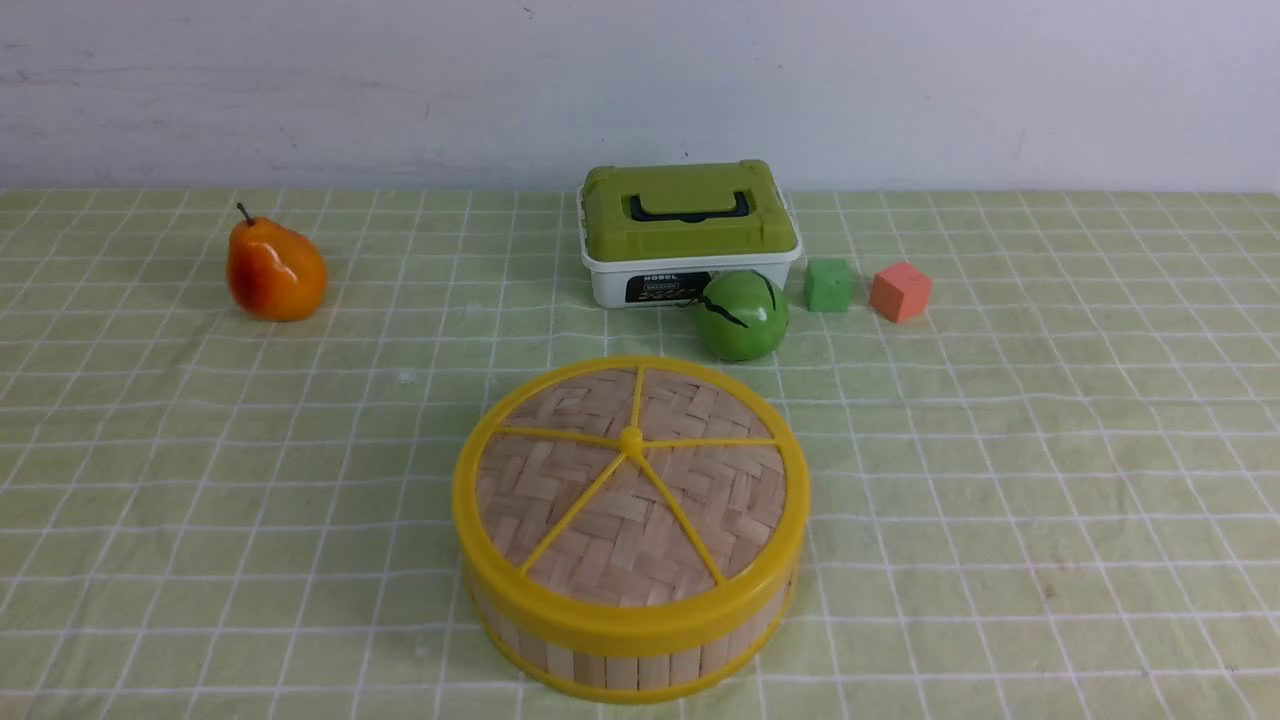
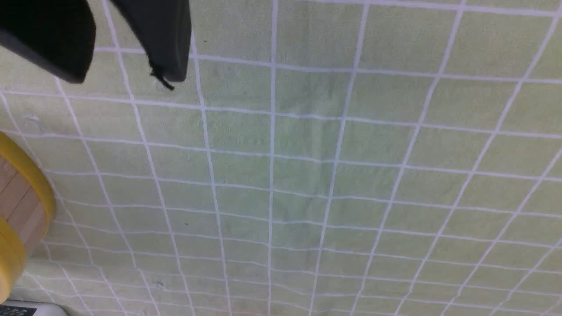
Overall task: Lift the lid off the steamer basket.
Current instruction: Use the right arm to lift the lid of the steamer
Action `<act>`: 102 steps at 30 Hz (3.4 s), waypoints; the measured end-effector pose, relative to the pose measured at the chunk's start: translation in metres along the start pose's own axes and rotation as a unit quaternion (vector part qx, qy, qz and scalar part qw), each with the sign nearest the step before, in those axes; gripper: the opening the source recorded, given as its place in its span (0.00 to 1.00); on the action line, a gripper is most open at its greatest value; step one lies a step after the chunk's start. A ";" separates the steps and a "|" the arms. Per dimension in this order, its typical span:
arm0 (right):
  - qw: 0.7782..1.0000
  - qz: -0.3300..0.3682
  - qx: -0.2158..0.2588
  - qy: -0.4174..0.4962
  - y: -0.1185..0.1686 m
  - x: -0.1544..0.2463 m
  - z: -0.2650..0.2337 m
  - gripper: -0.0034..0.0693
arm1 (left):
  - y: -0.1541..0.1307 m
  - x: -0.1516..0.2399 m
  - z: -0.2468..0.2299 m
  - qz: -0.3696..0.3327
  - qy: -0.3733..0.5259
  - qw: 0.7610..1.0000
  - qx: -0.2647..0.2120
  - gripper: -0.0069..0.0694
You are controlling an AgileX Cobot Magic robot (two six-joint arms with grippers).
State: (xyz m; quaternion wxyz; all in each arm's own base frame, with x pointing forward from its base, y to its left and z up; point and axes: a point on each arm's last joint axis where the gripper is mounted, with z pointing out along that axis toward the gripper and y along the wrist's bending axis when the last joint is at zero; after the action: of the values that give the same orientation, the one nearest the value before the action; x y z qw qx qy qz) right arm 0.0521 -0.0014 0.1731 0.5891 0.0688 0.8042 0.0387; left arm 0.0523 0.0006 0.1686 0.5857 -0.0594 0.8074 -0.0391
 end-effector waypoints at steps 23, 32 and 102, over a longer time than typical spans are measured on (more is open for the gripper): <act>1.000 0.000 0.000 0.000 0.000 0.000 0.000 0.38 | 0.000 0.000 0.000 0.000 0.000 1.000 0.000 0.40; 1.000 -0.006 0.003 0.000 0.000 0.000 0.000 0.38 | 0.000 0.000 0.000 0.000 0.000 1.000 0.000 0.40; 0.880 -0.217 -0.274 0.320 0.127 -0.244 0.091 0.05 | 0.000 0.000 0.000 0.000 0.000 1.000 0.000 0.40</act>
State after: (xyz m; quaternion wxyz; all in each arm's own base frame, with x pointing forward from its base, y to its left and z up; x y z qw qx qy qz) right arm 0.2198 0.0843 0.3932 0.2885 -0.2879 0.9009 0.1490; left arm 0.0523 0.0006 0.1686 0.5857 -0.0594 0.8074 -0.0391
